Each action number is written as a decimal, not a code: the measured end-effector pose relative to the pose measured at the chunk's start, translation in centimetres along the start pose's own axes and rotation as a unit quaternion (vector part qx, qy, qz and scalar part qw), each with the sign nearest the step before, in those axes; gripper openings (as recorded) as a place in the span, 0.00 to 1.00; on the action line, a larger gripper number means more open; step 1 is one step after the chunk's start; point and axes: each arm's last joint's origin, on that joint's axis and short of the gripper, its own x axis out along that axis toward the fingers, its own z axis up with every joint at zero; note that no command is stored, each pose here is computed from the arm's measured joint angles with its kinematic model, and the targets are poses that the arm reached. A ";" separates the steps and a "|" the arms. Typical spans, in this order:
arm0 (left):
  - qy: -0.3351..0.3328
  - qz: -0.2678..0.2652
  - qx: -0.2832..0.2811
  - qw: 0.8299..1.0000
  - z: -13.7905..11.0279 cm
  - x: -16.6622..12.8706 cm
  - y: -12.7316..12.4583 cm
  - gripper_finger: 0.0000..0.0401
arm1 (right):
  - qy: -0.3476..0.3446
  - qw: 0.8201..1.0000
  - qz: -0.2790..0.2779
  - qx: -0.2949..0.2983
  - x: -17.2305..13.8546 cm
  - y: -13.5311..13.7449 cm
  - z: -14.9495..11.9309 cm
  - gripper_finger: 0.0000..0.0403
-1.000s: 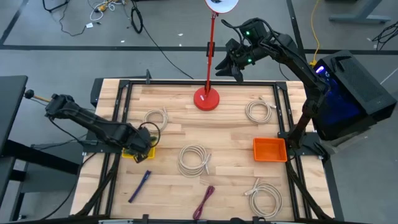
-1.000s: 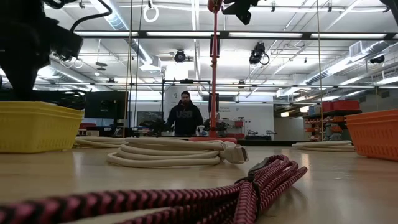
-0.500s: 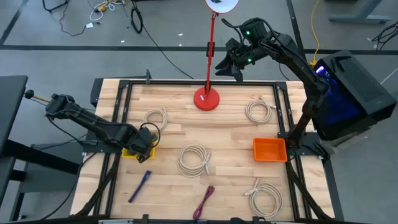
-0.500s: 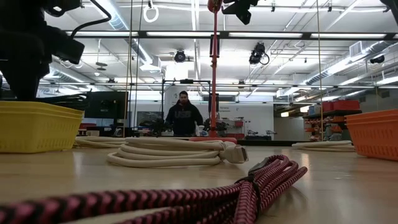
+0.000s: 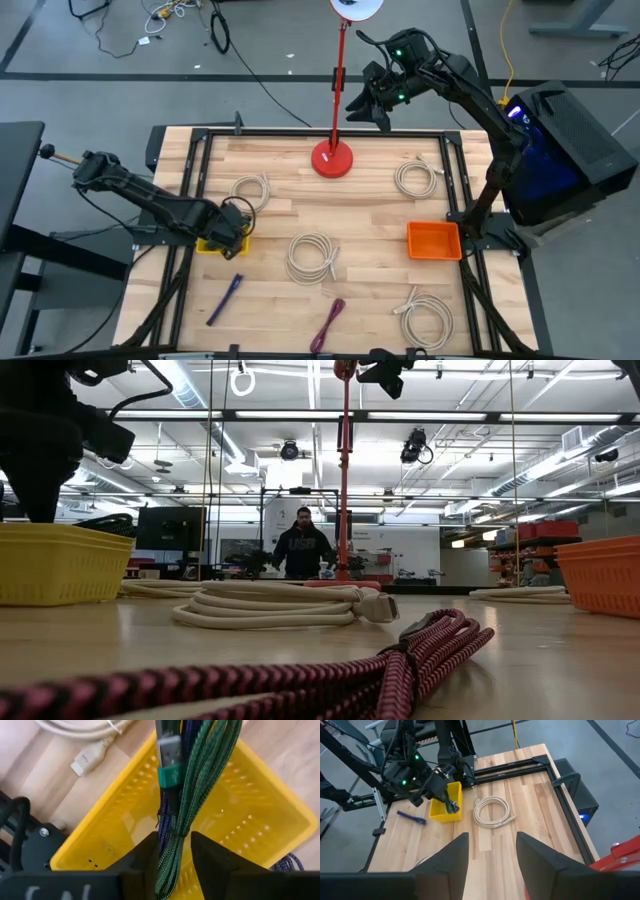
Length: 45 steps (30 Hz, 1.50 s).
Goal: Pick & Place USB Port
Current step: Put the black and pink charger cable into the yellow bin
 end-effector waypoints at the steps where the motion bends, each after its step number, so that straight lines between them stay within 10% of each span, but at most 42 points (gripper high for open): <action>1: -0.005 0.001 0.000 1.000 0.1 -0.2 0.0 0.34 | 0.000 1.000 0.000 0.000 0.0 0.0 0.0 0.41; 9: -0.082 0.058 -0.012 0.995 2.2 -5.3 0.9 0.45 | 0.024 0.999 0.015 0.019 2.1 -0.6 -1.3 0.41; 20: -0.218 -0.161 -0.004 0.963 5.8 -12.6 -1.8 0.44 | 0.116 0.980 0.144 0.072 11.3 0.4 -7.9 0.41; 35: -0.208 -0.097 -0.012 0.973 7.6 -10.5 -2.4 0.44 | 0.122 0.936 0.329 -0.035 19.9 13.3 -13.0 0.41; 45: -0.214 -0.087 0.085 0.969 7.9 -10.5 -2.3 0.44 | 0.138 0.965 0.218 -0.041 21.8 21.2 -16.4 0.41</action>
